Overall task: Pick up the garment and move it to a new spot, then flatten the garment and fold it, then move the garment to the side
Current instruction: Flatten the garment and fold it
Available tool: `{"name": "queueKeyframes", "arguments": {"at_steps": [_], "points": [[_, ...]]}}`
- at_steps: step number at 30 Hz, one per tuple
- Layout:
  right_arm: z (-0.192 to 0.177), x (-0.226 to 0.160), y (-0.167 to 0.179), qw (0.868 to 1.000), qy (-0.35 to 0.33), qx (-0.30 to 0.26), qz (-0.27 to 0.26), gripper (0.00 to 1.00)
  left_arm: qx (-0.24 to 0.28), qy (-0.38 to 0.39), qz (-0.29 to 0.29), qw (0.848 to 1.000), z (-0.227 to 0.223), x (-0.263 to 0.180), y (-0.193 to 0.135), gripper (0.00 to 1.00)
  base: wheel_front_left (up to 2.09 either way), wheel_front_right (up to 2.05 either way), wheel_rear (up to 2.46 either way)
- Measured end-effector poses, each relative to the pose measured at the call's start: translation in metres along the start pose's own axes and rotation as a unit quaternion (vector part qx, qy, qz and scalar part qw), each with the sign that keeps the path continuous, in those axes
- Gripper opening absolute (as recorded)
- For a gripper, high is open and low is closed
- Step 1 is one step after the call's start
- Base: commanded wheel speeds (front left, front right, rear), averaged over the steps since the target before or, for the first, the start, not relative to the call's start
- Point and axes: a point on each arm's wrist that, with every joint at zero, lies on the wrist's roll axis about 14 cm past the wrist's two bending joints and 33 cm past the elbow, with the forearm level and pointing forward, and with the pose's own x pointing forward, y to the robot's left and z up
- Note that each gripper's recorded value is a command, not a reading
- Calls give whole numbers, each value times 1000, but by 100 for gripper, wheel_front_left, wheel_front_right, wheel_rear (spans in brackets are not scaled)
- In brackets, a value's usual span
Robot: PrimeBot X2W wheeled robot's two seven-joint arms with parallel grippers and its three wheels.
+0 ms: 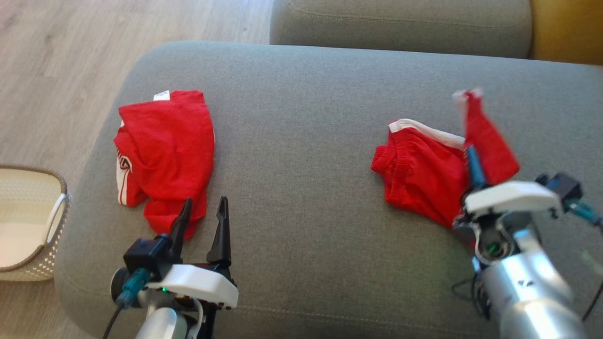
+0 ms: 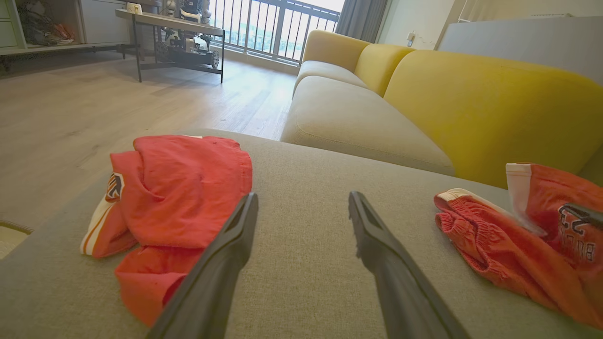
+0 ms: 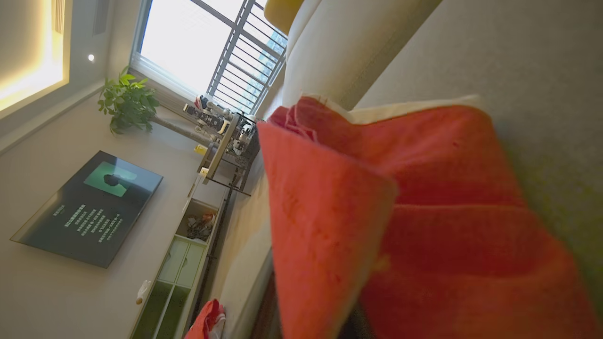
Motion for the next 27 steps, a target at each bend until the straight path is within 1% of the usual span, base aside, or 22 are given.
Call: {"name": "queueKeyframes", "arguments": {"at_steps": [3,11,15,22,23,24,27], "points": [[-16,-6,-5,1000,16,-8,-1,0,0,1,4,1000,-1,0,2,100,0,0,0],[-34,-1,8,999,32,-3,16,0,1,8,8,1000,-5,-1,5,100,0,0,0],[-47,0,16,998,52,-24,29,0,0,12,12,1000,-7,-2,7,100,0,0,0],[-68,-4,6,995,87,-52,21,0,-3,19,20,1000,-11,-3,10,100,0,0,0],[-70,-4,5,994,90,-54,20,93,-3,20,21,1000,-12,-4,10,100,0,0,0],[-71,-4,5,994,91,-56,19,100,-3,21,21,1000,-13,-4,11,100,0,0,0],[-72,-2,5,994,93,-57,18,100,-2,22,23,999,-13,-4,11,100,0,0,0]]}}
